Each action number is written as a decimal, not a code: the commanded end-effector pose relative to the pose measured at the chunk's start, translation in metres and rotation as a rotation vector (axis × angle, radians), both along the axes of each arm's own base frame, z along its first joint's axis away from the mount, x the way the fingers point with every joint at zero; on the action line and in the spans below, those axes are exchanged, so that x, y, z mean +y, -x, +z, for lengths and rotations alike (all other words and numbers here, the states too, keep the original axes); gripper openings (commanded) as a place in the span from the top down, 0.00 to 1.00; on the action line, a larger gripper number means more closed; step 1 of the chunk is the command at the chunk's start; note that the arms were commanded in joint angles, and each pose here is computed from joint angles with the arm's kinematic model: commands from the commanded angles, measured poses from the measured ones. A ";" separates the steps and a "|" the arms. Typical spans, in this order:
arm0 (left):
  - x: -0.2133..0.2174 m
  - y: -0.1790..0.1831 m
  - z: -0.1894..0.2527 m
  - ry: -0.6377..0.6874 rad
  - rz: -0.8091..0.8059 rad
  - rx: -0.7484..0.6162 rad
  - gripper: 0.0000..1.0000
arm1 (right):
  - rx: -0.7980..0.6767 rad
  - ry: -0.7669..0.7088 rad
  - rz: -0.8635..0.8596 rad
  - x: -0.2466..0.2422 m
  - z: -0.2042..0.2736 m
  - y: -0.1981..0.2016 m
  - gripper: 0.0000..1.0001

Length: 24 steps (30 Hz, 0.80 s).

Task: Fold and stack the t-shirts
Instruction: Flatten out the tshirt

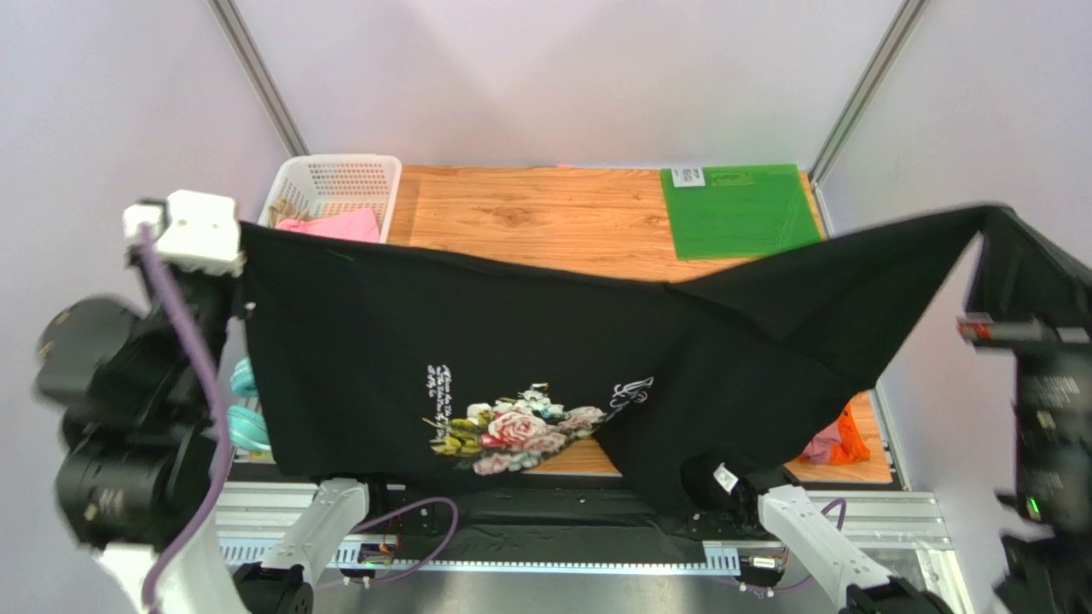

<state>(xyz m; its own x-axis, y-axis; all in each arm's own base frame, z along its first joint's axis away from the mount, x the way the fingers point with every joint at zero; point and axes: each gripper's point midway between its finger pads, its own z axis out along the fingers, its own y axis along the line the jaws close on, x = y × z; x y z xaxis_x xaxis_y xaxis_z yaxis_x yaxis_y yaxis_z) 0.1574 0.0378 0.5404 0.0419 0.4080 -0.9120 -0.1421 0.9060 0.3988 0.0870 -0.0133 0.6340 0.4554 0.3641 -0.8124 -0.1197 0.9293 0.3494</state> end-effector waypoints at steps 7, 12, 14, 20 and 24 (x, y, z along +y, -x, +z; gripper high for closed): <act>0.011 -0.142 -0.103 -0.066 0.094 0.261 1.00 | 0.458 0.162 -0.127 0.033 -0.071 -0.276 1.00; 0.010 -0.190 -0.130 -0.081 0.098 0.330 1.00 | 0.600 0.132 -0.080 0.044 -0.126 -0.353 1.00; 0.010 -0.206 -0.136 -0.082 0.104 0.341 1.00 | 0.678 0.139 -0.090 0.042 -0.159 -0.382 1.00; 0.014 -0.279 -0.184 -0.108 0.142 0.465 1.00 | 0.779 0.107 -0.085 0.027 -0.213 -0.428 1.00; 0.010 -0.319 -0.205 -0.123 0.140 0.514 1.00 | 0.812 0.098 -0.073 0.025 -0.231 -0.443 1.00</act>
<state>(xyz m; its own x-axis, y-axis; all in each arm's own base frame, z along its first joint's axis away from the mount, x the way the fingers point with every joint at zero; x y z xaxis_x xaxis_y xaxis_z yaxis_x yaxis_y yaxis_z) 0.4433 0.0429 0.3256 -0.4822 0.4656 -0.7421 0.0298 0.8553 0.5173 0.5209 0.0178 0.3599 -0.3963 0.2351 -0.8875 0.2137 0.9637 0.1598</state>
